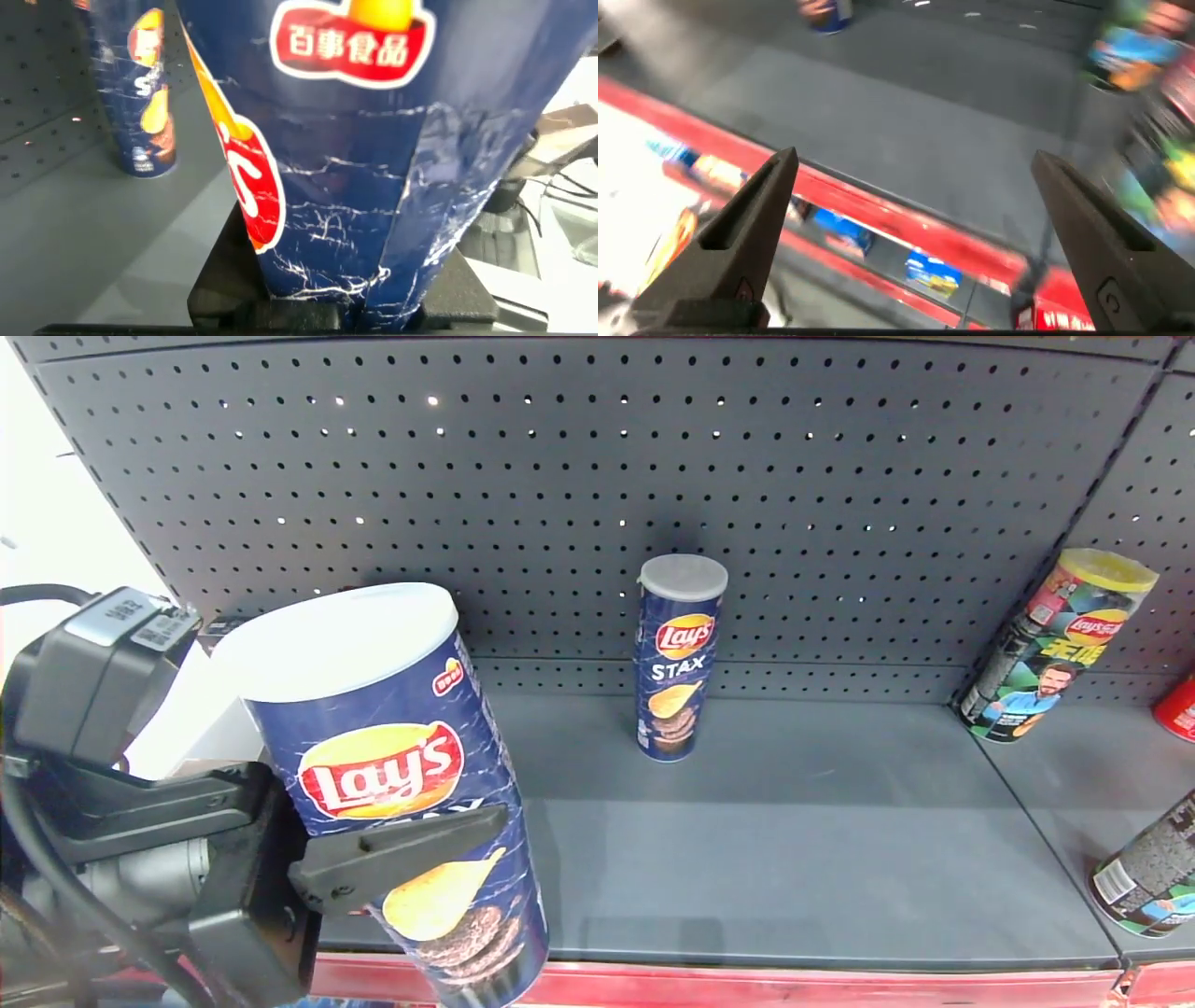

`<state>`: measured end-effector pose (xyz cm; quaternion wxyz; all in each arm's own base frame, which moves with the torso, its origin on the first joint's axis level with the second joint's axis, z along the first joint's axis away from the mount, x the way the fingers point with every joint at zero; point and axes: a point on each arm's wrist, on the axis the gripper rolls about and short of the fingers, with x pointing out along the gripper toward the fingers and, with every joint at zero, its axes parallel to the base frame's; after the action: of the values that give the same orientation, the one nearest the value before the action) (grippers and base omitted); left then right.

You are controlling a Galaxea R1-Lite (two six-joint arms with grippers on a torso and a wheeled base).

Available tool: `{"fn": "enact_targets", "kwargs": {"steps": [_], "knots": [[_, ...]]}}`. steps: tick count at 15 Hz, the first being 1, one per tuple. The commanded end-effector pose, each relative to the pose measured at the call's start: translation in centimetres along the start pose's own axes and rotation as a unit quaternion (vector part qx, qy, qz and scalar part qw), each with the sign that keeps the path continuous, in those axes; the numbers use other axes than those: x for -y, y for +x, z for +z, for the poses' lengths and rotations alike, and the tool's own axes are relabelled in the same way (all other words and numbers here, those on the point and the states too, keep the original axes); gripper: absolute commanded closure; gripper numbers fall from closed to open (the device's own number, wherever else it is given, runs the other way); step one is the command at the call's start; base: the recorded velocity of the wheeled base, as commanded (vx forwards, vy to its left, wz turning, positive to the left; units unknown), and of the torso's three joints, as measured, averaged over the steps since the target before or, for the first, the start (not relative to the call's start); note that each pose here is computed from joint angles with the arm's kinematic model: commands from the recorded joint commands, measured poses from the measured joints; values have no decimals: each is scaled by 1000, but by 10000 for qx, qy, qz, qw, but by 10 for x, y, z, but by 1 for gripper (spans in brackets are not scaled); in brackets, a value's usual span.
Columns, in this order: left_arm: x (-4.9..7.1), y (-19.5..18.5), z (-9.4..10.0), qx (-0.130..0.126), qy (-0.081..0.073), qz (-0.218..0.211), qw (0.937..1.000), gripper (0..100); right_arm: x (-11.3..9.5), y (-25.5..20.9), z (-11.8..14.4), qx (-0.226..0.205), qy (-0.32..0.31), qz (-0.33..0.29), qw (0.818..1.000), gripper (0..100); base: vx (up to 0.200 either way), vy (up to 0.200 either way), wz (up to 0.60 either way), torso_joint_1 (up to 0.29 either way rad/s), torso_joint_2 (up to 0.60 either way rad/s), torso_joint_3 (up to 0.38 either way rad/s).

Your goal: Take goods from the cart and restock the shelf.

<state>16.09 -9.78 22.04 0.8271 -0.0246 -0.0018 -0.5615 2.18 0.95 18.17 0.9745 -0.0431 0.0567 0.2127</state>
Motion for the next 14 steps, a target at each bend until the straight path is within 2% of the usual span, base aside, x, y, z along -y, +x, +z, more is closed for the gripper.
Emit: {"fn": "enact_targets", "kwargs": {"steps": [1, 4, 5, 6, 8, 9, 11, 12, 14], "knots": [[-2, 1, -1, 9, -1, 29, 10000, 100, 2, 49, 25, -600, -189, 953, 9935, 0, 0, 0, 0, 0, 0, 0], [-2, 1, -1, 26, -1, 28, 10000, 100, -3, 87, 38, -911, -251, 1311, 9869, 0, 0, 0, 0, 0, 0, 0], [-2, 1, -1, 26, -1, 28, 10000, 100, -3, 91, 38, -895, -259, 1332, 9867, 0, 0, 0, 0, 0, 0, 0], [-2, 0, 0, 38, 10, 35, 10000, 100, -4, 120, 41, -731, -256, 1344, 9879, 0, 0, 0, 0, 0, 0, 0], [-3, 1, 0, 49, 20, 34, 10000, 100, -4, 145, 42, -594, -220, 1329, 9891, 0, 0, 0, 0, 0, 0, 0], [-3, 0, 0, 45, -46, 49, 10000, 100, -5, 163, 42, -617, -206, 1414, 9878, 0, 0, 0, 0, 0, 0, 0], [-3, 1, 0, 57, -75, 48, 9999, 100, -6, 176, 43, -690, -169, 1662, 9835, 0, 0, 0, 0, 0, 0, 0], [-3, 1, 0, 52, -80, 64, 9999, 100, -3, 198, 42, -681, -141, 1876, 9798, 0, 0, 0, 0, 0, 0, 0], [-3, 0, -1, 40, -98, 65, 9999, 100, 5, 222, 47, -414, -145, 2009, 9786, 0, 0, 0, 0, 0, 0, 0]]}}
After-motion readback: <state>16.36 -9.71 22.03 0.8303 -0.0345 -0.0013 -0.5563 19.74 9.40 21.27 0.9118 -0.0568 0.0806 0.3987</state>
